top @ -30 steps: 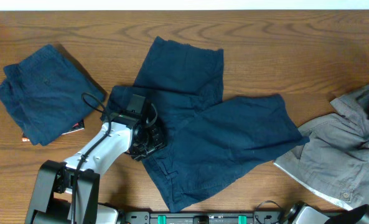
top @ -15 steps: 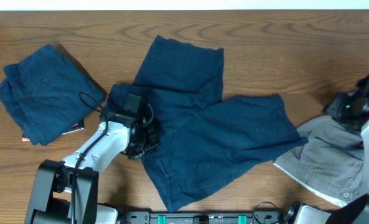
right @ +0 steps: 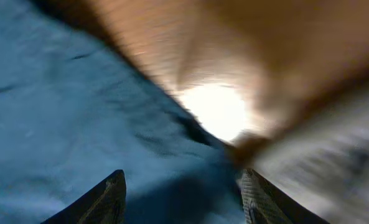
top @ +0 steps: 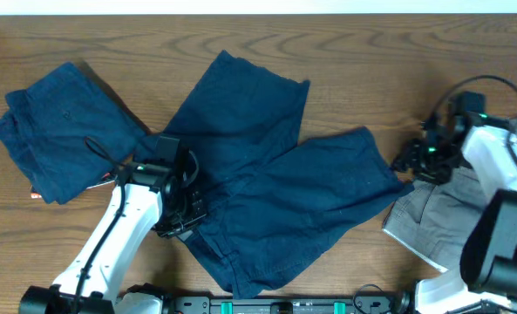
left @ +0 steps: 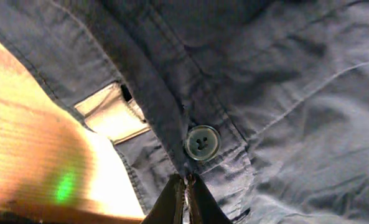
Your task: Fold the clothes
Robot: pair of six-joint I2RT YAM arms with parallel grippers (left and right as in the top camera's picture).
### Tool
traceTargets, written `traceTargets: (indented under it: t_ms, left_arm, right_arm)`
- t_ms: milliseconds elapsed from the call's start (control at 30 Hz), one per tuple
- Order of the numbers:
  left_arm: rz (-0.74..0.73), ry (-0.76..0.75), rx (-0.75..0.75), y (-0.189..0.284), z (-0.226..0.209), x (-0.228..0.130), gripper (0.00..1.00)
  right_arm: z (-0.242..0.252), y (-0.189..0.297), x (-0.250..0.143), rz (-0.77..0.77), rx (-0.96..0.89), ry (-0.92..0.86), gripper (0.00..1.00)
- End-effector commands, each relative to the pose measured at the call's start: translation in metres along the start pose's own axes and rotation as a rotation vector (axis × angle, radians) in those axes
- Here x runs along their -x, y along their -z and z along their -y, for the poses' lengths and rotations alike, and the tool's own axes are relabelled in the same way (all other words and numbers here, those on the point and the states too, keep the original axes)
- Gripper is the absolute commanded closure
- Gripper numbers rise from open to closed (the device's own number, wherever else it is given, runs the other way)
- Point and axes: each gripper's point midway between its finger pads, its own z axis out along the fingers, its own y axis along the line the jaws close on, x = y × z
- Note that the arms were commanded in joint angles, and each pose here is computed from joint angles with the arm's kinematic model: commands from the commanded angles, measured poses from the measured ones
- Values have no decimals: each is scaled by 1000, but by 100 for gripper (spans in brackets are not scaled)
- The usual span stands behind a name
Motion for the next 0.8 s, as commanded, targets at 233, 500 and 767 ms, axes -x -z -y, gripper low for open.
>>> traceTargets:
  t_ms: [233,500,767]
  left_arm:
    - [28,-11,9,3,-1,7,94]
    - [26,15,6,3,-1,6,94]
    - [26,15,6,3,0,6,94]
  right_arm:
    - [-95,-14,67,290,184,297,33]
    - [-186,-30,65,377,305,480,27]
    - [-232,-84,56,320,425,415,28]
